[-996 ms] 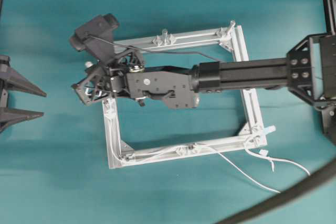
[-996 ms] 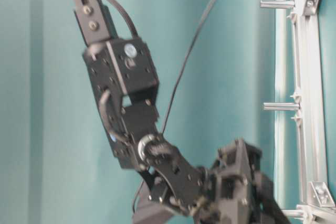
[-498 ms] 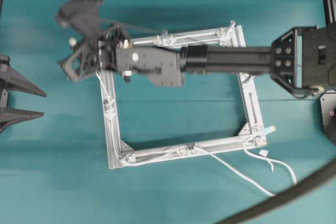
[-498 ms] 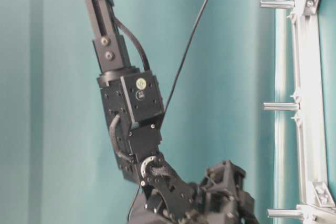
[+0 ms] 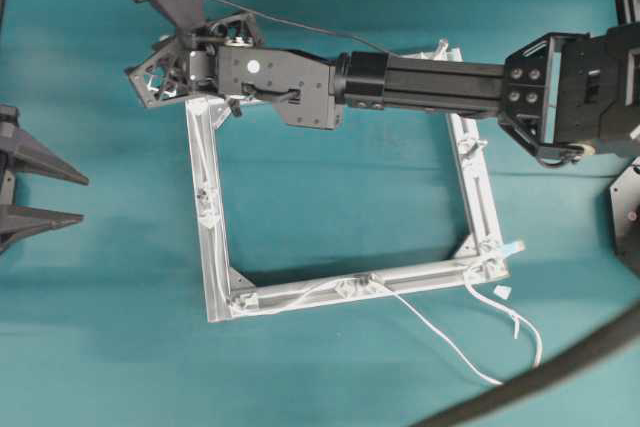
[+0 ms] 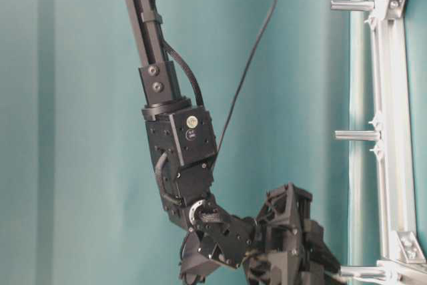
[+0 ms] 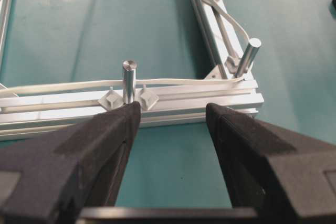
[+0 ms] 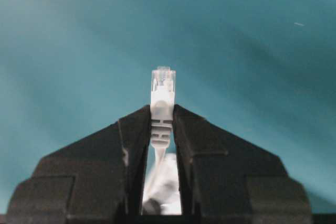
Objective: Move the cable alternately left and right between 8 pins so it hooks onto each one.
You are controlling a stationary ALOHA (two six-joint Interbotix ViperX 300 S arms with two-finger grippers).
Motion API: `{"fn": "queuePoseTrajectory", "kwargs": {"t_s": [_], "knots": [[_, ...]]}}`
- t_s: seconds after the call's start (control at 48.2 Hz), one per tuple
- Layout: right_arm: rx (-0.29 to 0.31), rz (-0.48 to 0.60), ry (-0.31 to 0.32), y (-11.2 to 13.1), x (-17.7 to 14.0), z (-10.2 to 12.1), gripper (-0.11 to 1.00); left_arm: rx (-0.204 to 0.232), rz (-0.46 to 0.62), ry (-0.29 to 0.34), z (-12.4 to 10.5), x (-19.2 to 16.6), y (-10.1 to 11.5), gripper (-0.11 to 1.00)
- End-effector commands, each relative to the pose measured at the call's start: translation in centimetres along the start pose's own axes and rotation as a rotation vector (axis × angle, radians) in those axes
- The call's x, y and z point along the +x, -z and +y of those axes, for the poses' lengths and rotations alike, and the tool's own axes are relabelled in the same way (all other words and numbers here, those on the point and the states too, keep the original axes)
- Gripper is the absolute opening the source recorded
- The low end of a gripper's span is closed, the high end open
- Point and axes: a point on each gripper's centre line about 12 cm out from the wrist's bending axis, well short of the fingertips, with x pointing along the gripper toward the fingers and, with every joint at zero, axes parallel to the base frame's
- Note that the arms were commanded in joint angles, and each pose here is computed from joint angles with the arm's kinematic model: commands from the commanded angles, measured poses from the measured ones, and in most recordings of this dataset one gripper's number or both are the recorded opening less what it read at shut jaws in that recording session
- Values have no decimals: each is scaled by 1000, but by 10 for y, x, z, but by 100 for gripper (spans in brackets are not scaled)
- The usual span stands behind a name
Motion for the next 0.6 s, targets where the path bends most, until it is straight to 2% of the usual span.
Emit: {"fn": "queuePoseTrajectory", "kwargs": {"t_s": [0.0, 0.311, 0.436, 0.581], "knots": [[13, -30, -16, -17, -24, 7, 15, -6, -15, 6, -1, 0, -7, 65], [23, 15, 64, -11, -24, -3, 15, -5, -7, 5, -1, 0, -4, 65], [70, 26, 92, -9, -26, -7, 15, -5, -7, 5, -1, 0, -4, 65], [117, 18, 94, -9, -28, -7, 15, -6, -7, 5, -1, 0, -4, 65]]}}
